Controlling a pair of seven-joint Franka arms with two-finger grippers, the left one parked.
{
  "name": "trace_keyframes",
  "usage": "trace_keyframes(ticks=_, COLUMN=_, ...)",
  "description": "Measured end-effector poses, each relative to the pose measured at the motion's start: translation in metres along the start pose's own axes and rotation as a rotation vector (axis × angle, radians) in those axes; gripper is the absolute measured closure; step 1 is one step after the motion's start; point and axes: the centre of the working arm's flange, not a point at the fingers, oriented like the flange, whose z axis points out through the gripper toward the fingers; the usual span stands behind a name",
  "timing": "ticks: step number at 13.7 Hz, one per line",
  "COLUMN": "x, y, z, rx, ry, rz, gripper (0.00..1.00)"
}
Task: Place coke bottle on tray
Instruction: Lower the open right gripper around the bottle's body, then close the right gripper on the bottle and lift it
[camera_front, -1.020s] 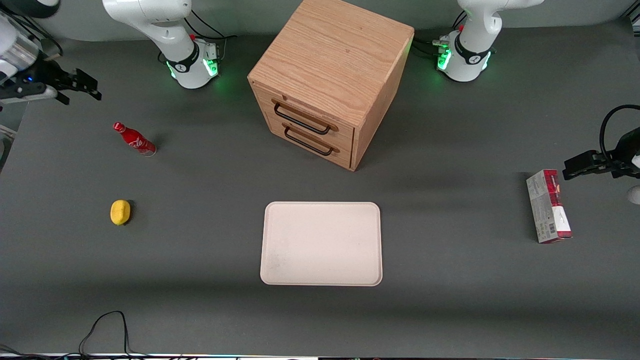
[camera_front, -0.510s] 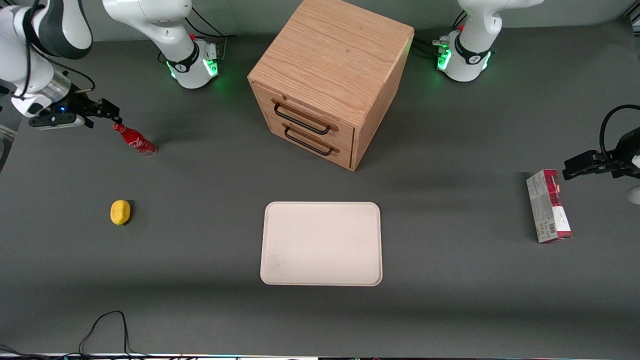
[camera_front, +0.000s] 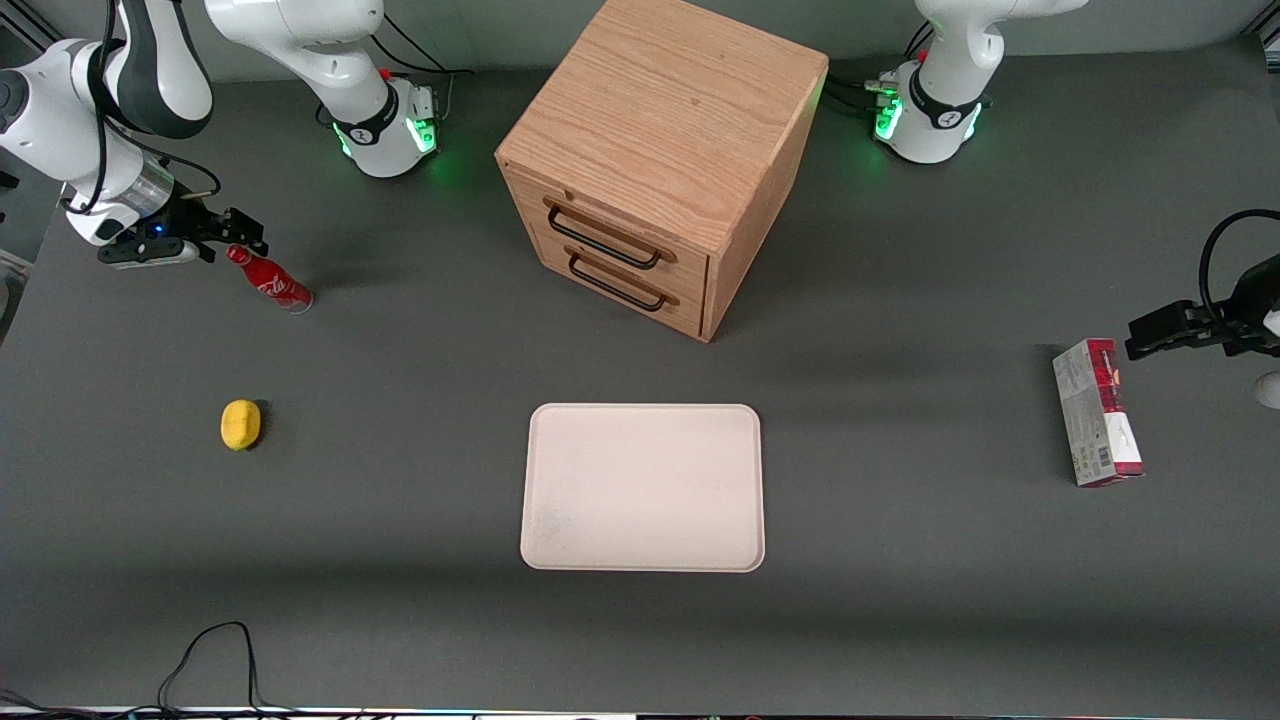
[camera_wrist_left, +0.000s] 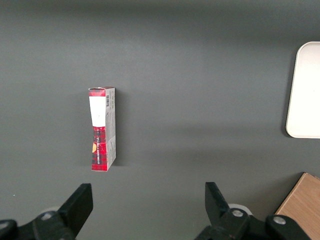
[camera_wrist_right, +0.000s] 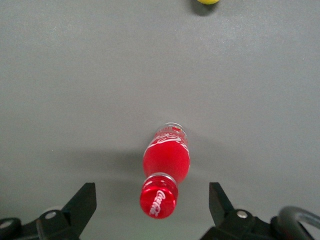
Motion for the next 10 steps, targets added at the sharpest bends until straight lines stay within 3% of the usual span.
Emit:
trace_keyframes(ticks=2, x=0.001, y=0.002, z=0.005, rx=-0.005, ry=0.015, rz=-0.013, gripper=0.0)
trace_keyframes(ticks=7, x=0.004, y=0.002, z=0.015, rx=-0.013, ry=0.006, rz=-0.018, gripper=0.0)
trace_keyframes(ticks=9, x=0.004, y=0.002, z=0.017, rx=-0.014, ry=0.001, rz=-0.019, gripper=0.04)
trace_keyframes(ticks=10, x=0.004, y=0.002, z=0.017, rx=-0.014, ry=0.0, rz=-0.019, gripper=0.15)
